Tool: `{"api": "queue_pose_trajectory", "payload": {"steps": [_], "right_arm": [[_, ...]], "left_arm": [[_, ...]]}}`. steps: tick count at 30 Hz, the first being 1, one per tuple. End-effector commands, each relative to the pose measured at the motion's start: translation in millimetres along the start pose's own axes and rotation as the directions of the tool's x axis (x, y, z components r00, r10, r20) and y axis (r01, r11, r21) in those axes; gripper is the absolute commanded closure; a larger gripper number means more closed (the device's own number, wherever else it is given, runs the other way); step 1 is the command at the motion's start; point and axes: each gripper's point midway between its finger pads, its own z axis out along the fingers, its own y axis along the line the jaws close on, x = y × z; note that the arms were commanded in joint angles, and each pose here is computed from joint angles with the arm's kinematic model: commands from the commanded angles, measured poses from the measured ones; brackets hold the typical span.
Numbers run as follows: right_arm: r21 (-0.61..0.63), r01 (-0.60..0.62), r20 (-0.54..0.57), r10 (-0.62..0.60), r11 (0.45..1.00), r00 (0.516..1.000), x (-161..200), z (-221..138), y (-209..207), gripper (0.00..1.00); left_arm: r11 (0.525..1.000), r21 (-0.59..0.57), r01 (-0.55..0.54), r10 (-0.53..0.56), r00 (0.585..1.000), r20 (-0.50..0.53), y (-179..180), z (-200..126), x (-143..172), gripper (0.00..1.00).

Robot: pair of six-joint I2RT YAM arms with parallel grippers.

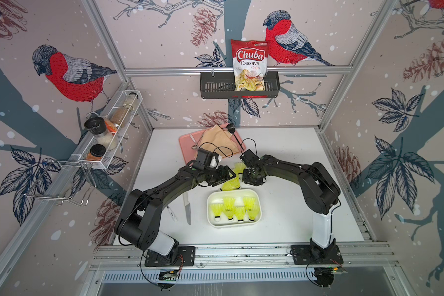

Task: Put the shuttlecocks into the storage box
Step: Pick up the shuttlecock at the center of the board.

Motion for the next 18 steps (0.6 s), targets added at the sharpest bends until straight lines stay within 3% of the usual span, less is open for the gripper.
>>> {"api": "queue_pose_trajectory", "payload": {"steps": [1,9,18], "right_arm": [[0.005,-0.007,0.015,0.007,1.000,1.000,-0.7,-5.3,-0.9,0.78],[0.010,-0.008,0.062,0.007,1.000,0.998,-7.7,-27.1,-3.9,0.79],[-0.003,0.034,0.147,-0.033,0.999,0.989,-5.0,-78.6,4.3,0.79]], "left_arm": [[0.998,0.051,-0.029,0.029,1.000,0.011,-12.8,0.2,-7.1,0.25],[0.997,0.063,-0.046,0.044,0.999,0.026,-22.2,-4.5,-10.9,0.25],[0.996,0.023,-0.085,0.082,0.992,0.098,-33.5,-35.9,-10.5,0.25]]}}
